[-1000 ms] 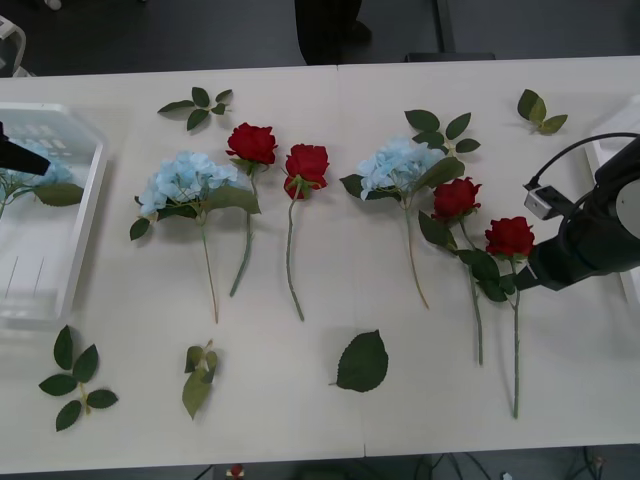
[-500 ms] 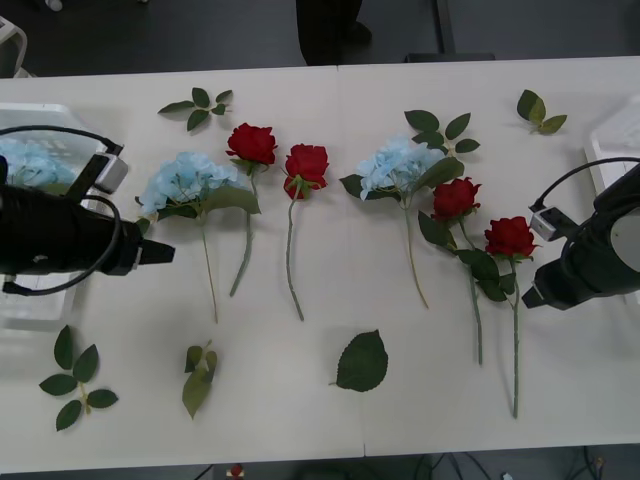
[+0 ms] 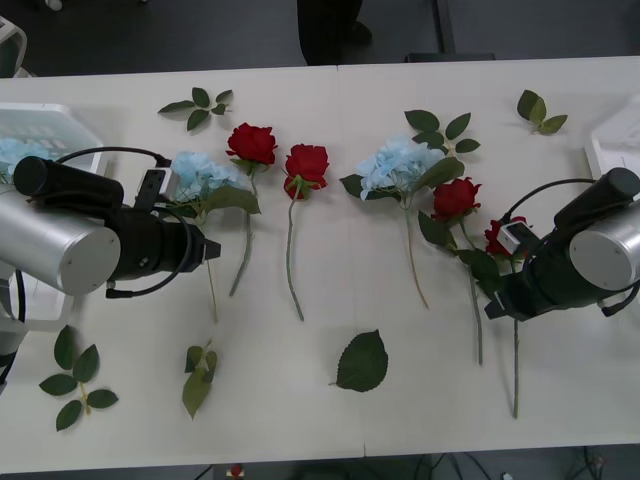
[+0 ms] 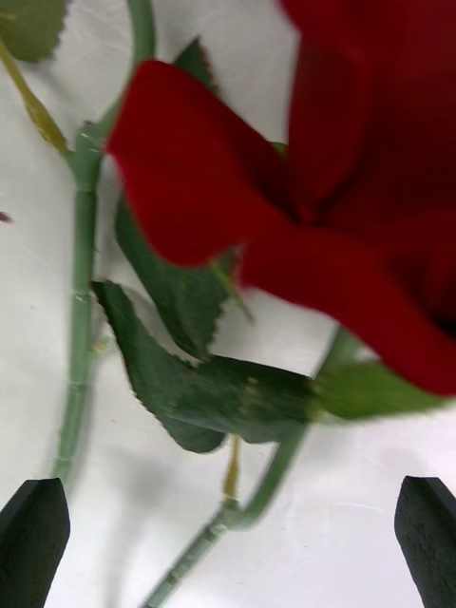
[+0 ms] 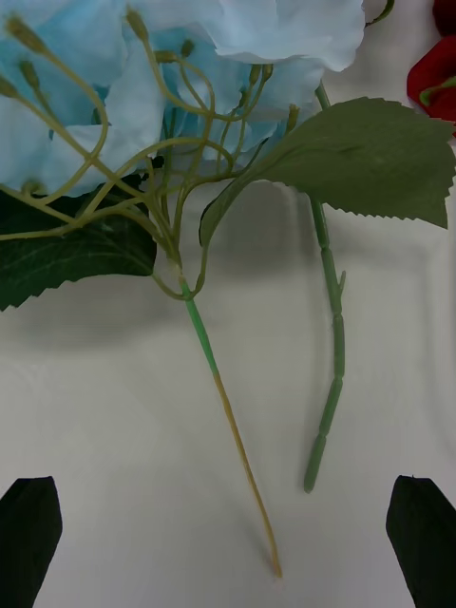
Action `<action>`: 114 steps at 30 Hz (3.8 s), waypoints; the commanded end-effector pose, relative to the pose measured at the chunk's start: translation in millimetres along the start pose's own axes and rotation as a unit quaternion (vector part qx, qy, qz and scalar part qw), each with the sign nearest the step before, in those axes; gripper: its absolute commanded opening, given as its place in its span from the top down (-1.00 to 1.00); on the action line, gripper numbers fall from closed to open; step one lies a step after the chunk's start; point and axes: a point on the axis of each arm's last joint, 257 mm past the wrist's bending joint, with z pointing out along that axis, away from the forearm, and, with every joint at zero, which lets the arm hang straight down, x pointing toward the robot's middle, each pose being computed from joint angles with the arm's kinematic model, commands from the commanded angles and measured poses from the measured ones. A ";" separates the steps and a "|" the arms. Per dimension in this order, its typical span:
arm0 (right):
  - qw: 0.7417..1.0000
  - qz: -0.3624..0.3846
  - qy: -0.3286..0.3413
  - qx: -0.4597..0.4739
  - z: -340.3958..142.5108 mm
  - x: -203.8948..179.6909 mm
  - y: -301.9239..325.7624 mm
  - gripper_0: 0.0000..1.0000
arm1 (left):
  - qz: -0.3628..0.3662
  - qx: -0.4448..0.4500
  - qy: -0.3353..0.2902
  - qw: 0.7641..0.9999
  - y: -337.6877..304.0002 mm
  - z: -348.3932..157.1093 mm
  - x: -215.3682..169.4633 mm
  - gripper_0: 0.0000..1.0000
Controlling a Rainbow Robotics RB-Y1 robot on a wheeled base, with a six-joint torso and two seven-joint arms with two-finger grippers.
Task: Place the red flowers into the right box and the blue flowers into the left box. If a person shows an open palm, hand one flower to the person first, then continue sorting.
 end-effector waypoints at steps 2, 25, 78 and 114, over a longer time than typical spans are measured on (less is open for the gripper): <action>1.000 0.019 -0.001 -0.007 10.1 -2.1 12.5 -0.83 | -0.015 -0.007 -0.013 1.000 -17.6 11.6 -29.4 -1.00; 0.999 0.041 -0.030 -0.017 1.0 -28.3 18.5 1.00 | 0.012 -0.055 0.022 0.998 -9.4 67.7 -43.5 -1.00; 0.917 0.077 -0.029 0.390 -205.8 -69.3 -380.2 1.00 | 0.059 -0.221 0.148 0.962 326.8 -232.7 -58.4 1.00; 0.970 0.056 -0.016 0.237 -139.3 -103.3 -278.4 -0.90 | 0.158 -0.059 0.018 0.985 240.7 -174.3 -70.4 -1.00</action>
